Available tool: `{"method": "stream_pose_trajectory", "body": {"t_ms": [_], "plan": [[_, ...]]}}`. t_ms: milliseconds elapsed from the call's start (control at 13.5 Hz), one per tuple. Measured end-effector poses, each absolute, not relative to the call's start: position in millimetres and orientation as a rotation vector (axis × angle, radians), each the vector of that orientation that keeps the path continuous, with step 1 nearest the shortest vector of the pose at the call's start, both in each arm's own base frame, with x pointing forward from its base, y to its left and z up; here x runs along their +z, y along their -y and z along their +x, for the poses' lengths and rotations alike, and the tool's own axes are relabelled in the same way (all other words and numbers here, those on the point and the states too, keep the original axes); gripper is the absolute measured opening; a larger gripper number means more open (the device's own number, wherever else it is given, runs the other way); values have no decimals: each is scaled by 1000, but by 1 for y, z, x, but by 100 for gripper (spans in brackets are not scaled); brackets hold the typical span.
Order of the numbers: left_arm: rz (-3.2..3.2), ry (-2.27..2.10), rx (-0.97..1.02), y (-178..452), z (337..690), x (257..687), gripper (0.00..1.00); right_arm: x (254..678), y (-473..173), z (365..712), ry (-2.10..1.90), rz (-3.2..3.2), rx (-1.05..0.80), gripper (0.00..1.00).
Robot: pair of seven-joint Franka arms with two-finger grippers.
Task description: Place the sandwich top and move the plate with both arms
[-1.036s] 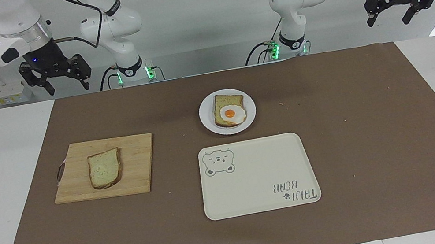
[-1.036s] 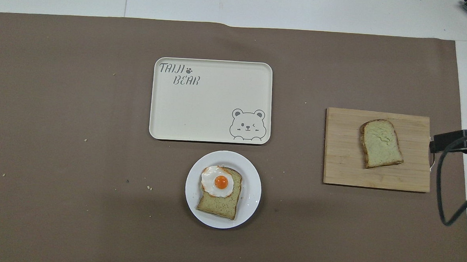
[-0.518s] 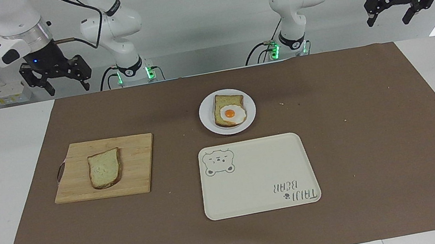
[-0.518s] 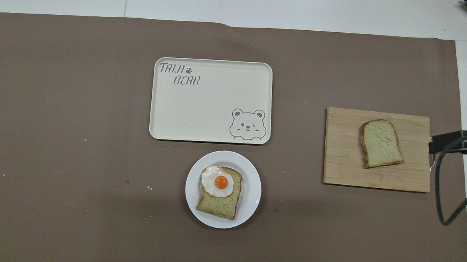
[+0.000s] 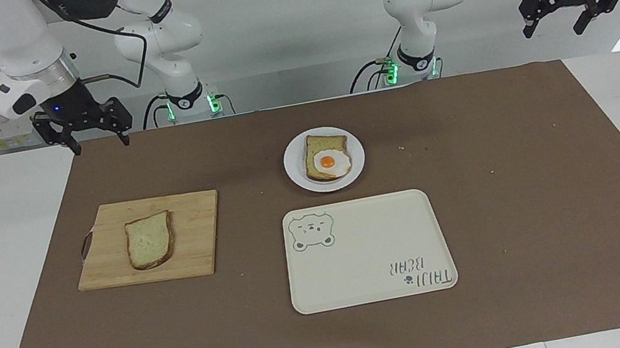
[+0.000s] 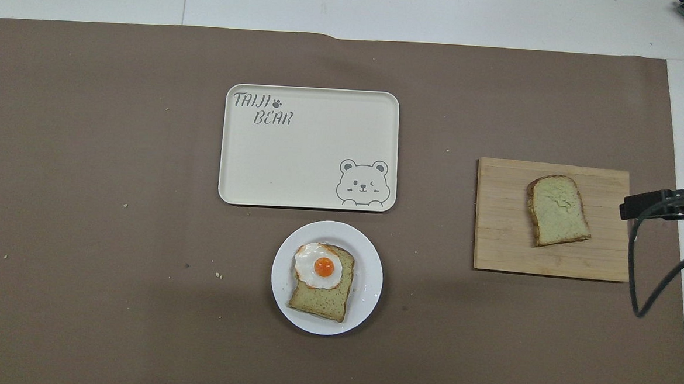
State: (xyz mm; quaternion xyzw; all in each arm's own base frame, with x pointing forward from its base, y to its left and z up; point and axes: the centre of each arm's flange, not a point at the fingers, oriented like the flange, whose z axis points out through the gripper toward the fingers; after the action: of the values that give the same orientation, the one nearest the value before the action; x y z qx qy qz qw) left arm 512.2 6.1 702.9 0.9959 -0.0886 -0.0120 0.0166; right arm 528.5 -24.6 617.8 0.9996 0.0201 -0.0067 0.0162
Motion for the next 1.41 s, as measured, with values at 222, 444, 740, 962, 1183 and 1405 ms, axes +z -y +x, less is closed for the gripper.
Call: {"method": "stream_pose_trajectory", "body": {"t_ms": [222, 444, 740, 962, 1183, 1405], "plan": [[3096, 275, -37, -6, 512, 703, 100, 608, 28, 532, -56, 3108, 5, 100], [3096, 275, -37, -6, 512, 703, 100, 568, 32, 545, -111, 3102, 49, 100], [3096, 275, -37, -6, 512, 703, 100, 501, 31, 572, -185, 3091, 6, 100], [3096, 275, -37, -6, 512, 703, 100, 456, 40, 591, -228, 3078, 26, 100], [3096, 275, -37, -6, 512, 703, 100, 421, 50, 599, -246, 3072, 12, 100], [3096, 275, -37, -6, 512, 703, 100, 399, 75, 598, -289, 3069, -14, 100]]}}
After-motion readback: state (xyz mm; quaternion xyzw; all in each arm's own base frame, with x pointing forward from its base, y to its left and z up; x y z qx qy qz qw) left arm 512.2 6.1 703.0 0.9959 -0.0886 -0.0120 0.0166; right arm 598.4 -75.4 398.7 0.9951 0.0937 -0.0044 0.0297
